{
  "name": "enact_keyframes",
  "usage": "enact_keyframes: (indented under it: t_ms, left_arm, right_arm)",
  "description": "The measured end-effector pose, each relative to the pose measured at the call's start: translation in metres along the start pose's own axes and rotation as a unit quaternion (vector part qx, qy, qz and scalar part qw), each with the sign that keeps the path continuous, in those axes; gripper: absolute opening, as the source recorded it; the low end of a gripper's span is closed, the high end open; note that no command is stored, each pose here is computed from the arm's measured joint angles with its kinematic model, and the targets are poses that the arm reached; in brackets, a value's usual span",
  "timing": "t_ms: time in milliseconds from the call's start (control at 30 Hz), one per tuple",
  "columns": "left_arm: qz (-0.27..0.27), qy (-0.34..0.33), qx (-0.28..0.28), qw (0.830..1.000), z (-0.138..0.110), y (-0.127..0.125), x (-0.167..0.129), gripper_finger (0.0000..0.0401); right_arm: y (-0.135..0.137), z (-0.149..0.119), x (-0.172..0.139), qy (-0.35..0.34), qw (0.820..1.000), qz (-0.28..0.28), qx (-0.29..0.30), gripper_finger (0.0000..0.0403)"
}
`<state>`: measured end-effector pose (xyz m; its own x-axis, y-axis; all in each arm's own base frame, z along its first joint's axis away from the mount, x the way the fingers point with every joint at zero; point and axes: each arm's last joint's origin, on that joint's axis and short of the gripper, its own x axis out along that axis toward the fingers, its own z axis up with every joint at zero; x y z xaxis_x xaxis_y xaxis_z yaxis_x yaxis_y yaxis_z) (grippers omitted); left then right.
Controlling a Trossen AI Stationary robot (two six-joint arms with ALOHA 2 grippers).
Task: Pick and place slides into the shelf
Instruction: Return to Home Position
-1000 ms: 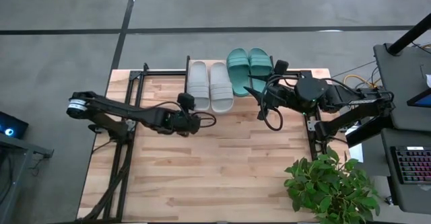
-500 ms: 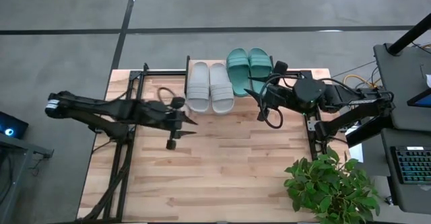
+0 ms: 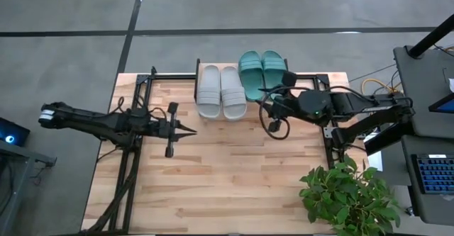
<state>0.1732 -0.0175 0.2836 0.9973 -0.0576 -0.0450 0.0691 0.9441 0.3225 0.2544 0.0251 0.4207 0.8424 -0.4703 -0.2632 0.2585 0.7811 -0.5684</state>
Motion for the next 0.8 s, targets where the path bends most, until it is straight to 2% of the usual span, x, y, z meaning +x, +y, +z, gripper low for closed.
enact_keyframes:
  t_ms: [133, 400, 500, 600, 800]
  left_arm:
    - [0.035, 0.011, 0.014, 0.999, -0.013, 0.008, -0.009, 0.0001]
    - [0.065, -0.004, 0.021, 0.998, -0.011, 0.014, -0.042, 0.0000]
    - [0.067, -0.003, 0.020, 0.998, -0.023, 0.010, -0.051, 0.0000]
    - [0.096, -0.010, 0.007, 0.995, -0.037, 0.006, -0.061, 0.0000]
    - [0.092, -0.019, -0.015, 0.995, -0.063, -0.004, -0.072, 0.0000]
  right_arm:
    - [0.008, -0.008, 0.007, 0.017, 1.000, 0.005, -0.010, 0.0152]
    - [0.017, -0.017, 0.015, 0.034, 0.999, 0.011, -0.023, 0.0138]
    - [0.017, -0.018, 0.015, 0.035, 0.999, 0.011, -0.024, 0.0134]
    - [0.018, -0.018, 0.015, 0.036, 0.999, 0.011, -0.016, 0.0130]
    - [0.017, -0.018, 0.015, 0.036, 0.999, 0.011, -0.011, 0.0125]
